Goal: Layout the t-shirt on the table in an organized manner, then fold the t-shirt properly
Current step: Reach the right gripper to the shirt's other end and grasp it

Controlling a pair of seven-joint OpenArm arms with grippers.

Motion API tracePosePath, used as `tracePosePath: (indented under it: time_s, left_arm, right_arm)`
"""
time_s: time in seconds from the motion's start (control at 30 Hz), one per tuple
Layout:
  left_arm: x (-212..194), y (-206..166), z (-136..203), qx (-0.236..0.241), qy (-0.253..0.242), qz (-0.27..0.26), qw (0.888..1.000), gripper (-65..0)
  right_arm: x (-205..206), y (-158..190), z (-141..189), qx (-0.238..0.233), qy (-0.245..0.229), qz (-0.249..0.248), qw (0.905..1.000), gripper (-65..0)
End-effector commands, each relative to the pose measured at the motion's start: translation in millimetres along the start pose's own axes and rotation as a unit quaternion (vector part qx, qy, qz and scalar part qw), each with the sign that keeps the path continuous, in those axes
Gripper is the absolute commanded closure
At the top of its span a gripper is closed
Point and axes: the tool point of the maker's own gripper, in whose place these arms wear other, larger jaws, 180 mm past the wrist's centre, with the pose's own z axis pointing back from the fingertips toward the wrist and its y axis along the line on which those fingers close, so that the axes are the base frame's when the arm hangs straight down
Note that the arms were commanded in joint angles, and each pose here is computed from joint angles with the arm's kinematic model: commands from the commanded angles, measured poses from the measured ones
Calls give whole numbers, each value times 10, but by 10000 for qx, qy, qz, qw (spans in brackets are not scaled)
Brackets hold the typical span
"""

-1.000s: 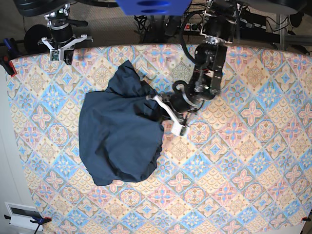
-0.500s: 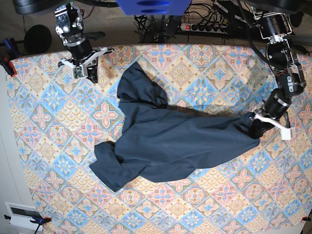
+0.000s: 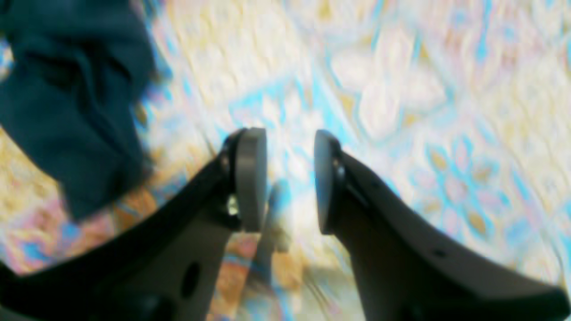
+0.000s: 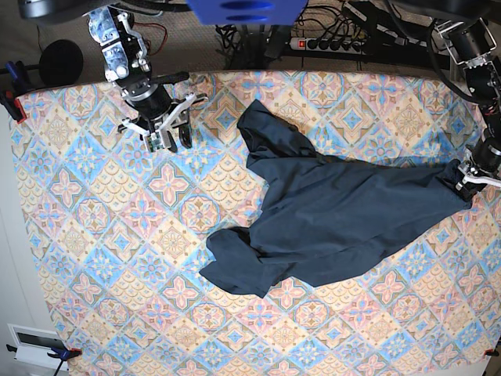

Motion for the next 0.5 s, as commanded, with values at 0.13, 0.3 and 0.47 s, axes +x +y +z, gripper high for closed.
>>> tracePosePath:
  time_s: [0.13,0.3,0.47]
  left_arm:
    - [133,-8,58,-22,-163,-131,9998,-392]
    - [26,44,93,25,-36,-127,9999,-465]
    - [-72,107,130,95,79,-136,9998,-465]
  right_arm:
    - [312,681,-108,1003,-411,337,9935,-184]
    - [410,1168,-131,1699,-530,651,9819,-184]
    - [557,1192,-206,1750,-679,827,9787,-184]
